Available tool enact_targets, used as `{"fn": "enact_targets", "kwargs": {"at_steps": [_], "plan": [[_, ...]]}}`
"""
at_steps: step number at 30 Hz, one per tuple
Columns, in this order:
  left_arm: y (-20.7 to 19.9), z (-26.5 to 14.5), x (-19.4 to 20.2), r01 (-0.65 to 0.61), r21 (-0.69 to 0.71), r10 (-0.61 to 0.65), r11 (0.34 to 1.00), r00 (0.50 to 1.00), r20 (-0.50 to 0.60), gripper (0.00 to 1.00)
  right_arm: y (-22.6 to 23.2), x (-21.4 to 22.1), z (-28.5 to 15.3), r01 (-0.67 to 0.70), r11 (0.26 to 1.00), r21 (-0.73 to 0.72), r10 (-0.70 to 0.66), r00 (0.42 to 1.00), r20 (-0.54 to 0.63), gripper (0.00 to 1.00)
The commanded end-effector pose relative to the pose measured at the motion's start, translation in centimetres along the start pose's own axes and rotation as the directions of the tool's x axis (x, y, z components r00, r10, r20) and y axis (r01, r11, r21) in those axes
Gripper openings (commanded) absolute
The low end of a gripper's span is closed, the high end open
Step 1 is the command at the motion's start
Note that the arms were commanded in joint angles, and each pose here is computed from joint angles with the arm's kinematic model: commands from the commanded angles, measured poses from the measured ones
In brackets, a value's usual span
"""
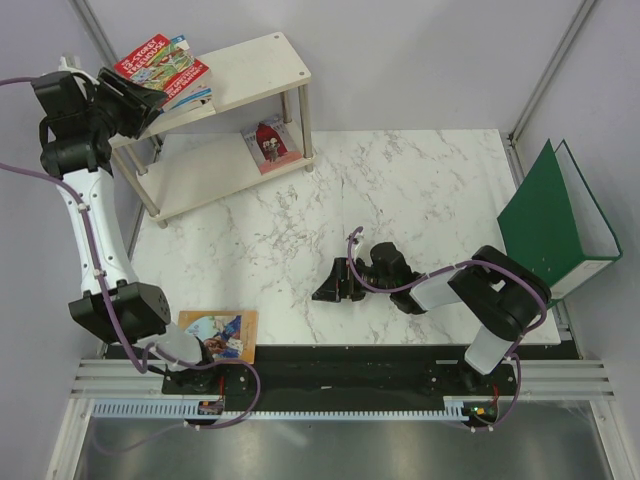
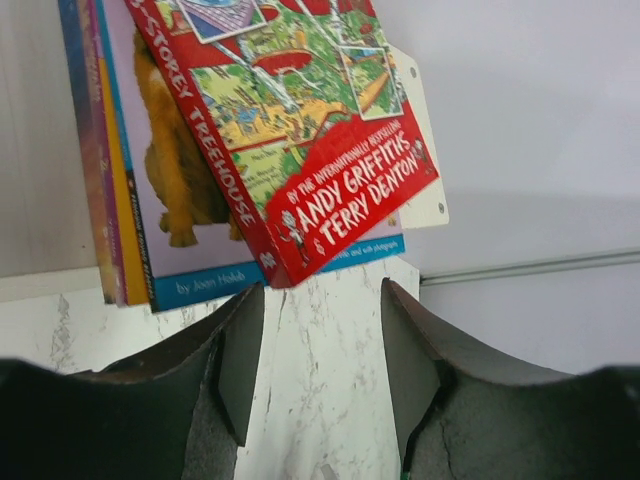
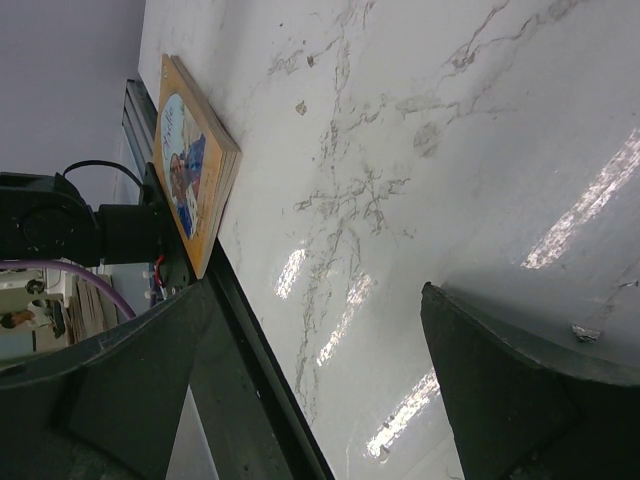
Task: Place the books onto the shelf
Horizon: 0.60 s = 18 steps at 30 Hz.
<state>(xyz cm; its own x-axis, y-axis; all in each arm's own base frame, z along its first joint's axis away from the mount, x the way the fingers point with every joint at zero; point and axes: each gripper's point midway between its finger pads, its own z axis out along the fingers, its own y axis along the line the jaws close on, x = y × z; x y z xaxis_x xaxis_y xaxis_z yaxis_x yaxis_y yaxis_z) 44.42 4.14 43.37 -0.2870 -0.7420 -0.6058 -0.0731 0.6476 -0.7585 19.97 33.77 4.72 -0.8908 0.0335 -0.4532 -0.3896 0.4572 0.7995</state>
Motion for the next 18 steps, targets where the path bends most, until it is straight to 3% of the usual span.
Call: {"fn": "enact_targets", "kwargs": {"at_steps": [1, 9, 12, 14, 18], "plan": [[-3.6, -3.8, -0.6, -0.137, 0.047, 0.133, 0.989, 0.988, 0.078, 0.57, -4.4, 4.4, -0.4, -0.068, 0.985, 0.16, 0.088, 0.989, -0.121, 0.98], [-9.7, -5.2, 0.4, -0.225, 0.189, 0.213, 0.956, 0.974, 0.081, 0.51, -4.5, 4.6, -0.3, -0.072, 0.984, 0.161, 0.093, 0.988, -0.126, 0.98], [-12.1, -3.6, 1.8, -0.283, 0.213, 0.28, 0.935, 0.959, 0.046, 0.37, -4.6, 4.6, -0.3, -0.072, 0.984, 0.162, 0.093, 0.987, -0.128, 0.98], [-12.6, -1.6, 1.9, -0.299, 0.199, 0.298, 0.933, 0.954, 0.033, 0.2, -4.6, 4.6, -0.3, -0.072, 0.984, 0.162, 0.093, 0.987, -0.128, 0.98], [-12.0, 1.7, 4.5, -0.313, 0.156, 0.321, 0.937, 0.947, -0.023, 0.06, -4.6, 4.6, -0.4, -0.069, 0.984, 0.166, 0.09, 0.988, -0.126, 0.98]]}}
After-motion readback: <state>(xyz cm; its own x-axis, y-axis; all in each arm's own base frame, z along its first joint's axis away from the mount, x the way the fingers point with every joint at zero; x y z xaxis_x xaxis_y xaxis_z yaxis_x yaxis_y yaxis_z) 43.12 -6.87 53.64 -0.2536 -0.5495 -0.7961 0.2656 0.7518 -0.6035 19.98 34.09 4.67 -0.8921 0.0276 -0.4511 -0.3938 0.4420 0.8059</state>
